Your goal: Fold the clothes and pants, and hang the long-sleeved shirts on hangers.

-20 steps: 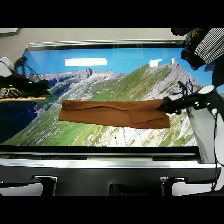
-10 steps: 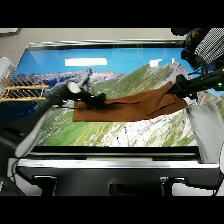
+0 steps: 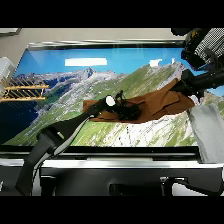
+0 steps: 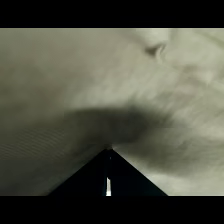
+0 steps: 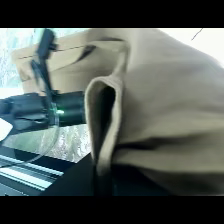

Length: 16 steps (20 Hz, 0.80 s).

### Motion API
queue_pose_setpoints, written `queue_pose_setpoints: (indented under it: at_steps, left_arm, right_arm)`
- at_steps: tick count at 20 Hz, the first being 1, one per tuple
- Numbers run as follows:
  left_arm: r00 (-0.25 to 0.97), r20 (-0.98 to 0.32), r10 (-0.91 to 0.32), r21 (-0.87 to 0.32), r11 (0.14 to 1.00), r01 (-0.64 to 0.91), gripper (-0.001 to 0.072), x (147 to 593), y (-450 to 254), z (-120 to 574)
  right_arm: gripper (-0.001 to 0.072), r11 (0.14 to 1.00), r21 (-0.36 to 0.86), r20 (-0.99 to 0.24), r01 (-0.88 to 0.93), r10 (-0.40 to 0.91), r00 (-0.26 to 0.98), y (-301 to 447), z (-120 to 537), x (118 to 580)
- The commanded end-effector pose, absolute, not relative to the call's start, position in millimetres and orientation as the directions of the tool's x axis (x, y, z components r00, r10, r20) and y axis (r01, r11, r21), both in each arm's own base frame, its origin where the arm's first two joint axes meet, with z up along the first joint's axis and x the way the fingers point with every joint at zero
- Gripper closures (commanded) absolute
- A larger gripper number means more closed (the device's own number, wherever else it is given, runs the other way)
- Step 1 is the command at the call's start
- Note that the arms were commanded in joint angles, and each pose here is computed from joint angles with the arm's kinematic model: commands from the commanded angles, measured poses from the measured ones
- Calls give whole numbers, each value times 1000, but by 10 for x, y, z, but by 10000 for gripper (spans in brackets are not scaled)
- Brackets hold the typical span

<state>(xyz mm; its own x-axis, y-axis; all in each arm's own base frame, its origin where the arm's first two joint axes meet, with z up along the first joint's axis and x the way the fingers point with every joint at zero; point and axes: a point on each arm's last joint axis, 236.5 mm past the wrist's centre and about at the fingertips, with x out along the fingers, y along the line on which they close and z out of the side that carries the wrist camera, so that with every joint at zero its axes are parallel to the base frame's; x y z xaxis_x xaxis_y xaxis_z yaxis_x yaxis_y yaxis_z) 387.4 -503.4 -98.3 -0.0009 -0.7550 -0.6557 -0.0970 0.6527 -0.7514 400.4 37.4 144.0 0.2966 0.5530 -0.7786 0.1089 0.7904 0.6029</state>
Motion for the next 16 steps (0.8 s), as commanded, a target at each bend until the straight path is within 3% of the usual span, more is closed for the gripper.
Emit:
queue_pose_setpoints:
  at_steps: [1, 5, 8, 12, 16]
  left_arm:
    - [-24, -634, -773, -768, 632, -103, 696, 3793, -5204, -990]
    - [-89, -637, -766, -763, 643, -67, 697, 3880, -4838, -638]
    - [-77, -724, -686, -689, 725, 23, 697, 4059, -4178, -255]
    - [75, -865, -496, -483, 864, 145, 696, 4327, -2950, 457]
    - [235, -908, -346, -322, 937, 135, 695, 4320, -1798, 1247]
  right_arm:
    - [685, 789, 605, -775, 107, 553, 308, 382, 1491, 3993]
    - [685, 786, 611, -765, 94, 555, 329, 390, 1514, 4045]
    - [685, 796, 605, -763, 24, 570, 305, 642, 1507, 4053]
    - [685, 789, 610, -747, -68, 602, 281, 1278, 1484, 4126]
    - [685, 774, 620, -742, -127, 631, 227, 2006, 1286, 4150]
